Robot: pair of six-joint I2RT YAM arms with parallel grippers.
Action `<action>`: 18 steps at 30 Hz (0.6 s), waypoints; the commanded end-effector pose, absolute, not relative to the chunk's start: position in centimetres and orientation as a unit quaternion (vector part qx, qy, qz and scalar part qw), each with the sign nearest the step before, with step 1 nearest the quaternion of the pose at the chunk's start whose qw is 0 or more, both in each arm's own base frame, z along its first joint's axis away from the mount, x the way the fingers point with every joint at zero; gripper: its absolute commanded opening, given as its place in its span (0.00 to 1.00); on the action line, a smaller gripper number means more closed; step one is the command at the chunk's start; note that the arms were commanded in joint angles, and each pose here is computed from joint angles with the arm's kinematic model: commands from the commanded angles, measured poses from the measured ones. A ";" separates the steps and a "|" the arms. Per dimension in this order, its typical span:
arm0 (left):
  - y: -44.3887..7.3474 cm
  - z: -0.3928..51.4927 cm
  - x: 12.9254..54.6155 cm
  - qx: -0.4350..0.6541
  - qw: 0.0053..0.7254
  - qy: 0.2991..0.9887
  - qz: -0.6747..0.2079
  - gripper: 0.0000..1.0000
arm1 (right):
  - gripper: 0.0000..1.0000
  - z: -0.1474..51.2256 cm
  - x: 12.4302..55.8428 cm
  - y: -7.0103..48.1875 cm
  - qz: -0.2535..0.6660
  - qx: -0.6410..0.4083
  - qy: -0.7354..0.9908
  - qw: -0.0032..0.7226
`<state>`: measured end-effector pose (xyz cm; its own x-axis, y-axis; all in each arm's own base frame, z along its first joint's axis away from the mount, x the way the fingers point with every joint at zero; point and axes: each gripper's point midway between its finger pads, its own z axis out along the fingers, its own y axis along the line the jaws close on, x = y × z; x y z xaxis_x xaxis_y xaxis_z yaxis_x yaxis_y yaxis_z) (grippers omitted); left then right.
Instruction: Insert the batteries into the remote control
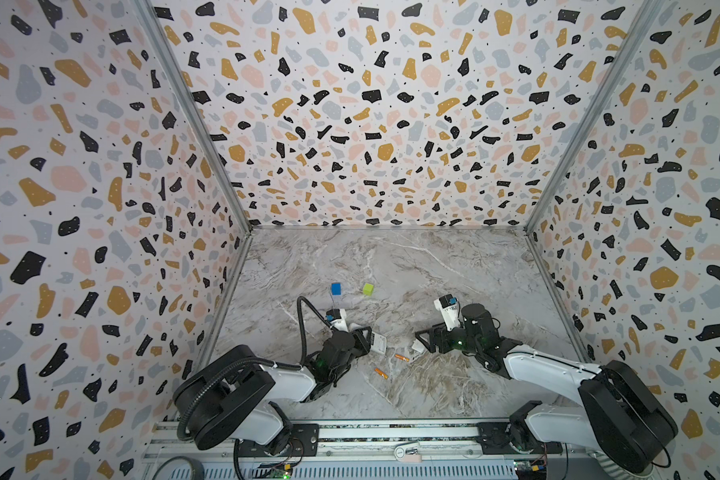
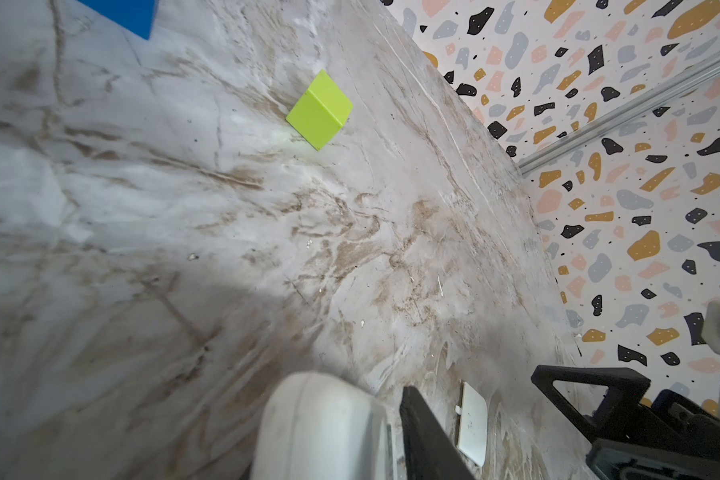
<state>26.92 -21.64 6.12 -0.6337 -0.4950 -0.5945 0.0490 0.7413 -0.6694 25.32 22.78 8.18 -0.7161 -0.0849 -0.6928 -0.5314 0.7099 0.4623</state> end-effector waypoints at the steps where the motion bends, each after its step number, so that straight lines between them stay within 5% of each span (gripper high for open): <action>1: -20.5 6.0 27.1 -0.145 0.418 0.840 -0.314 0.40 | 0.82 9.3 25.7 22.8 0.330 -0.187 0.858 0.347; 18: -17.4 3.1 25.8 -0.178 0.396 0.868 -0.240 0.49 | 0.82 9.9 26.0 22.8 0.321 -0.193 0.856 0.355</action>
<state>26.35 -18.97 4.30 -0.6271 -0.5062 -0.5920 -0.0730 0.7949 -0.6023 25.43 22.44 8.18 -0.7047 -0.1022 -0.7021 -0.5370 0.7236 0.4336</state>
